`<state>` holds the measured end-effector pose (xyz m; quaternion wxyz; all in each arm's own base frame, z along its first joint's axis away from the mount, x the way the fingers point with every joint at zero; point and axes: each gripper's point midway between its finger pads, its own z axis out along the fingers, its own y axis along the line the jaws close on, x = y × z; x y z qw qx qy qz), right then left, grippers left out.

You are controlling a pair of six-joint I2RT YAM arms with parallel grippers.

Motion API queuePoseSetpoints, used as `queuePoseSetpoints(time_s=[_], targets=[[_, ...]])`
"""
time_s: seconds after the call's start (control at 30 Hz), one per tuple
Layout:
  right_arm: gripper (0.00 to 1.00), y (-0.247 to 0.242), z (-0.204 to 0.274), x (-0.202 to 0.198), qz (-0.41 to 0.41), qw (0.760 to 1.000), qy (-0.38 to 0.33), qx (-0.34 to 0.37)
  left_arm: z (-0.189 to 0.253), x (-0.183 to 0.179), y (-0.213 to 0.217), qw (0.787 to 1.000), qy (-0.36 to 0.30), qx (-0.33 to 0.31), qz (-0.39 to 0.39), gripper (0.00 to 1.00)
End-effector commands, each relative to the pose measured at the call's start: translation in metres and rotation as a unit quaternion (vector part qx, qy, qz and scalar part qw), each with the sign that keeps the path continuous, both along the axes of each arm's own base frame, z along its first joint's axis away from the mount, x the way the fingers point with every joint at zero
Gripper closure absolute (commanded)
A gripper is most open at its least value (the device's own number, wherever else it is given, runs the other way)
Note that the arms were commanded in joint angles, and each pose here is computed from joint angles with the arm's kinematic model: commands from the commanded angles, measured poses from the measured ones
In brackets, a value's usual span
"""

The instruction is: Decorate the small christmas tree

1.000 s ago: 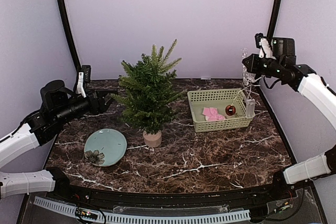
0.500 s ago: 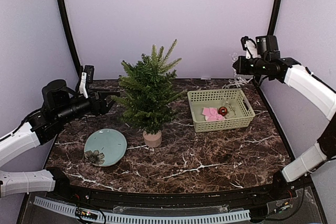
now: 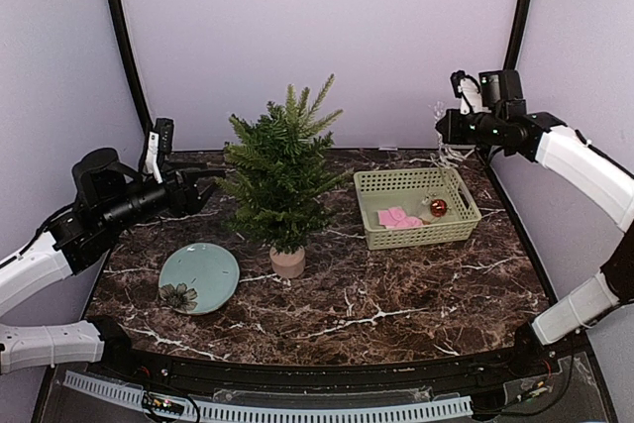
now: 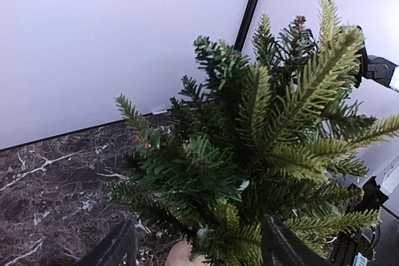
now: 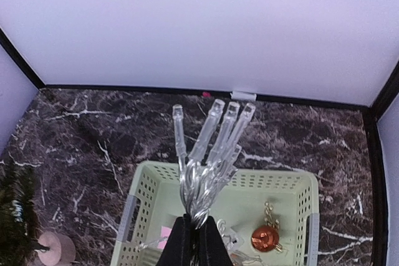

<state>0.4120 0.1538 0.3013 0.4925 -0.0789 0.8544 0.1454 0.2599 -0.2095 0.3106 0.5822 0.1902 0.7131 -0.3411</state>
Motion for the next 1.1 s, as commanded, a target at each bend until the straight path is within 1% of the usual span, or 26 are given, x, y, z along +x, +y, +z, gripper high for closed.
queuePoseSetpoints(time_s=[0.0, 0.17, 0.33, 0.5, 0.6, 0.63, 0.73, 0.77, 0.8, 0.83, 0.87, 0.9, 0.93, 0.97, 1.0, 1.03, 1.07], targets=[[1.00, 0.012, 0.107, -0.017, 0.032, 0.992, -0.108, 0.059, 0.038, -0.013, -0.001, 0.998, -0.065, -0.018, -0.019, 0.30], [1.00, 0.015, 0.153, -0.044, 0.058, 0.984, -0.144, 0.089, 0.056, -0.020, -0.002, 0.994, -0.103, -0.006, -0.026, 0.30], [1.00, 0.029, 0.182, -0.077, 0.118, 0.973, -0.163, 0.116, 0.078, -0.034, -0.002, 0.988, -0.151, -0.001, -0.043, 0.30], [1.00, 0.042, 0.191, -0.111, 0.185, 0.960, -0.153, 0.145, 0.089, -0.055, -0.016, 0.976, -0.191, 0.018, -0.100, 0.32], [1.00, 0.053, 0.186, -0.130, 0.225, 0.950, -0.136, 0.170, 0.081, -0.064, -0.032, 0.969, -0.207, 0.057, -0.126, 0.34], [1.00, 0.055, 0.183, -0.134, 0.230, 0.948, -0.131, 0.177, 0.082, -0.064, -0.033, 0.967, -0.212, 0.067, -0.121, 0.34], [1.00, 0.058, 0.174, -0.148, 0.245, 0.943, -0.115, 0.193, 0.090, -0.081, -0.049, 0.953, -0.259, 0.089, -0.133, 0.34], [1.00, 0.060, 0.170, -0.154, 0.255, 0.940, -0.108, 0.199, 0.089, -0.082, -0.056, 0.950, -0.264, 0.094, -0.139, 0.34], [1.00, 0.063, 0.167, -0.159, 0.265, 0.936, -0.101, 0.209, 0.095, -0.091, -0.065, 0.942, -0.284, 0.101, -0.149, 0.34], [1.00, 0.065, 0.164, -0.165, 0.274, 0.932, -0.093, 0.219, 0.089, -0.091, -0.076, 0.938, -0.284, 0.117, -0.159, 0.34], [1.00, 0.067, 0.160, -0.169, 0.280, 0.929, -0.086, 0.226, 0.097, -0.102, -0.087, 0.928, -0.308, 0.127, -0.168, 0.35], [1.00, 0.069, 0.156, -0.173, 0.283, 0.927, -0.078, 0.233, 0.086, -0.114, -0.108, 0.919, -0.310, 0.147, -0.196, 0.34], [1.00, 0.070, 0.151, -0.175, 0.283, 0.927, -0.071, 0.236, 0.095, -0.114, -0.113, 0.909, -0.335, 0.165, -0.185, 0.35], [1.00, 0.071, 0.147, -0.178, 0.283, 0.927, -0.064, 0.239, 0.082, -0.122, -0.136, 0.900, -0.335, 0.186, -0.206, 0.35], [1.00, 0.071, 0.143, -0.181, 0.282, 0.927, -0.058, 0.242, 0.091, -0.121, -0.142, 0.893, -0.354, 0.198, -0.194, 0.35], [1.00, 0.072, 0.140, -0.184, 0.282, 0.926, -0.052, 0.246, 0.079, -0.127, -0.162, 0.884, -0.357, 0.216, -0.213, 0.35], [1.00, 0.073, 0.137, -0.186, 0.283, 0.924, -0.047, 0.253, 0.087, -0.130, -0.171, 0.882, -0.364, 0.209, -0.215, 0.36]])
